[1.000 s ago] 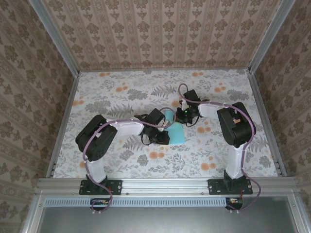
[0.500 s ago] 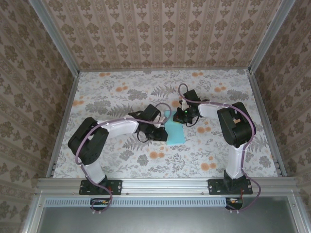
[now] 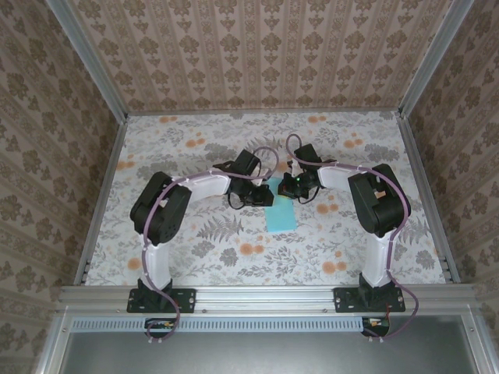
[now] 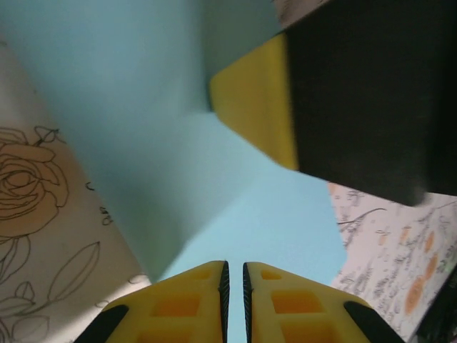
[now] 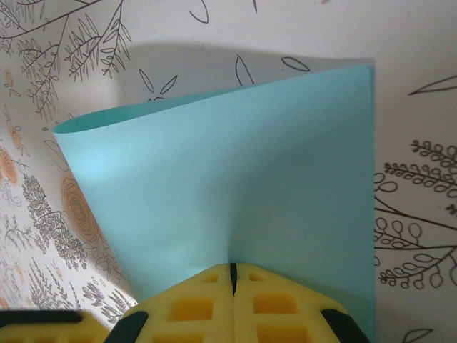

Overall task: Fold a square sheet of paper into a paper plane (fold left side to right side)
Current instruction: Hold the square sheet of paper at the center of the table.

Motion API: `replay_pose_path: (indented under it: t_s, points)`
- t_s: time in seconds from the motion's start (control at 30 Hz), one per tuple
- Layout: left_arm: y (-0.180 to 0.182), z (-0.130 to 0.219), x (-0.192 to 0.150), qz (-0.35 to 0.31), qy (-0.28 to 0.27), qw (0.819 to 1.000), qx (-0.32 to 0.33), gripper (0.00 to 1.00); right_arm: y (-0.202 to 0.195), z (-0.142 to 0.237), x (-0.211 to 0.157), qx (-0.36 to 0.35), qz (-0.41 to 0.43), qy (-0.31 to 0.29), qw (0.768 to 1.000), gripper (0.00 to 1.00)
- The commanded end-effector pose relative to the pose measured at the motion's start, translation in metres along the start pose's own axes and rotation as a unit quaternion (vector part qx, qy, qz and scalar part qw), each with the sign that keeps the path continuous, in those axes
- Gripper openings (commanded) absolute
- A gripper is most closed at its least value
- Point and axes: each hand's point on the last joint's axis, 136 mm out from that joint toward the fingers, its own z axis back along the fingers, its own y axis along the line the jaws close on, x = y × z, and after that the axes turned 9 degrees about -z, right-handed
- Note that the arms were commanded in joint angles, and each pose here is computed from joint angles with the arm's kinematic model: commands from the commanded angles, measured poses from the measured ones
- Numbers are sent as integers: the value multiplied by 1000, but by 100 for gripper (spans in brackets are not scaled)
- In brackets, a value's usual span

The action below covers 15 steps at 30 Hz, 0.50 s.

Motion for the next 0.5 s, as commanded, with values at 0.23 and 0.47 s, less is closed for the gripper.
replay_pose_path:
  t_s: [0.23, 0.47]
  points:
    - [12, -15, -8, 6, 13, 1000, 10, 16, -34, -8, -14, -73, -10, 16, 997, 4]
    - [22, -20, -25, 25, 30, 999, 29, 16, 2, 19, 4, -22, 29, -32, 999, 9]
